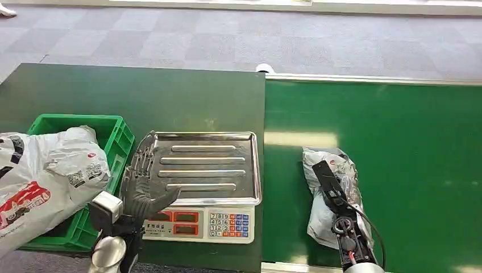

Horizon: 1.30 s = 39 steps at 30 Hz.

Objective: Moved the parcel from conveyor to table for the left to box.

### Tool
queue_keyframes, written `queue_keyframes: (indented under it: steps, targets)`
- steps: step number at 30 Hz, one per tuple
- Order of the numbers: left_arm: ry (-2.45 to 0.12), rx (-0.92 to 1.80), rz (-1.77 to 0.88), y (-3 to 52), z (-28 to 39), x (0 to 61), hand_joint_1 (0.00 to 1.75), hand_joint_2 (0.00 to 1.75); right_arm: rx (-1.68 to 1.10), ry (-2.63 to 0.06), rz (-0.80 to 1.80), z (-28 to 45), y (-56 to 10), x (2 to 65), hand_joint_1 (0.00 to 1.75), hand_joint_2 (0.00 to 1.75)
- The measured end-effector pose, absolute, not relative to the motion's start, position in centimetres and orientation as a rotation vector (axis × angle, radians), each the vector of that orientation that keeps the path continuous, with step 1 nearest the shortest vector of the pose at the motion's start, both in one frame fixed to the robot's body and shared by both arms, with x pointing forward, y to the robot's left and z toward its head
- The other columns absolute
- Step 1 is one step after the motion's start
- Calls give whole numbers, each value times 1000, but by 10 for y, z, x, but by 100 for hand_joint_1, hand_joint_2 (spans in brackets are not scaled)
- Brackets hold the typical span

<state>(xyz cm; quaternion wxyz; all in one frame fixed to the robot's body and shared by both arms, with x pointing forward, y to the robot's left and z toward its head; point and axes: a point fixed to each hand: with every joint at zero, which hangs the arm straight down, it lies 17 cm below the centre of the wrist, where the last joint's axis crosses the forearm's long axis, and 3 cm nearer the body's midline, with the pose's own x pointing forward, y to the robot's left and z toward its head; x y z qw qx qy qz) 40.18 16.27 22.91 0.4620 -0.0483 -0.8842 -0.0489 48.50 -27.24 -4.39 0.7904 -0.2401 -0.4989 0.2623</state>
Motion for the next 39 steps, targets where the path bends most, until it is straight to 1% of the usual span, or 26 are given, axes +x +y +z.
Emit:
queue_keyframes:
  steps: [8,14,21,25,27,32,39]
  targets:
    - [-2174,-116,-117,164,229,402,0,175,-503,-1139,571,-26,-270,496,175,175]
    - [-2185,-116,-118,164,227,402,0,175,-498,-1137,721,-13,-273,509,175,175]
    - [-2184,-116,-118,164,226,404,0,175,-547,-1126,811,-7,-283,516,175,175]
    - [-2187,-106,-99,169,225,404,0,175,-508,-1168,905,5,-278,529,175,175]
    - [-2191,-91,-92,174,224,404,0,175,-439,-1220,928,17,-270,534,175,175]
    - [-2182,-60,-70,183,214,396,0,175,-377,-1338,947,55,-257,552,175,175]
    - [-2182,-49,-68,187,208,388,0,175,-335,-1638,977,155,-210,566,175,175]
